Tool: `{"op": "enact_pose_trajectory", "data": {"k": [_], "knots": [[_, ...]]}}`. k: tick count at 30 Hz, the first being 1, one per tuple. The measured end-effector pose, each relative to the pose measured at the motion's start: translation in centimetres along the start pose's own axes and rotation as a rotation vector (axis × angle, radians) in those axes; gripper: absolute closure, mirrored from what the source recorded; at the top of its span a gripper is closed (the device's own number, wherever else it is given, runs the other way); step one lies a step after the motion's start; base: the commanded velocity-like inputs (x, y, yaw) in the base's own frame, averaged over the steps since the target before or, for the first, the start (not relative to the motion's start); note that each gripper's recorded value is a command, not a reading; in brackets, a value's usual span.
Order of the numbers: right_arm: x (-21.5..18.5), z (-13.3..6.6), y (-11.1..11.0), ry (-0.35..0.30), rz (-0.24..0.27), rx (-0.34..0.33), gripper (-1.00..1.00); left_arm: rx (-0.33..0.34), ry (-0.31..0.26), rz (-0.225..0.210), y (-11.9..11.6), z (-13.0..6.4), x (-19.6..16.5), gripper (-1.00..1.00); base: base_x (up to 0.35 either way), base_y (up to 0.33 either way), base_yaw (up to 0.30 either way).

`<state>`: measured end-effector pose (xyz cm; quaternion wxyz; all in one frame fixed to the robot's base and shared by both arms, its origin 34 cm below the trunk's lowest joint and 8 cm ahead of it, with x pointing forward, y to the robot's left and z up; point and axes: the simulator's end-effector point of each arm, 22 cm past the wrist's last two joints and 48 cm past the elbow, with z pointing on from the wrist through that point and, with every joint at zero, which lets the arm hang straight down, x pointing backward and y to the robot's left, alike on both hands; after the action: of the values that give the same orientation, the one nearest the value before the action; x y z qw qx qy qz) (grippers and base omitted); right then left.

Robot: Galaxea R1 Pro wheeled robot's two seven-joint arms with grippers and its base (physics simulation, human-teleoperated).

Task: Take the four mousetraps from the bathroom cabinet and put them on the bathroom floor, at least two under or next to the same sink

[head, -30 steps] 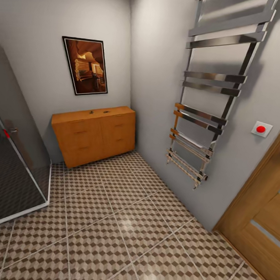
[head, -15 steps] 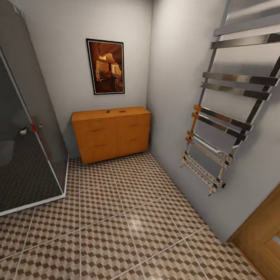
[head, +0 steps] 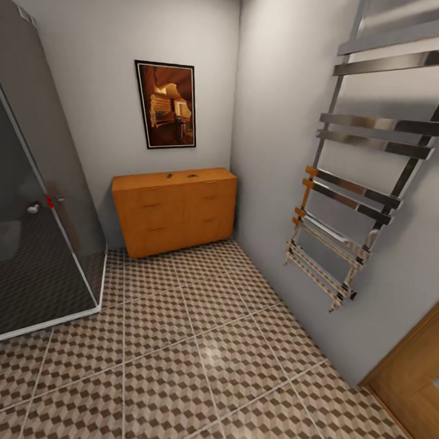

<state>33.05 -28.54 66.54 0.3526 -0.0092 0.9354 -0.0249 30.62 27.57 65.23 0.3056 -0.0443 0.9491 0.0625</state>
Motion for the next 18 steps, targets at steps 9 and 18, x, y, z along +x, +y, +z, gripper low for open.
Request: {"op": "enact_pose_trajectory", "data": {"k": [9, 18], "knots": [[-0.01, 0.0, 0.03, -0.001, -0.001, -0.001, -1.0, 0.0, 0.0, 0.0, 0.0, -0.01, 0.0, -1.0, 0.308, -0.056, 0.001], [0.01, 0.0, 0.14, 0.001, -0.001, -0.003, -1.0, 0.0, 0.0, 0.0, 0.0, 0.0, -0.01, -1.0, 0.248, -0.007, 0.047]]}}
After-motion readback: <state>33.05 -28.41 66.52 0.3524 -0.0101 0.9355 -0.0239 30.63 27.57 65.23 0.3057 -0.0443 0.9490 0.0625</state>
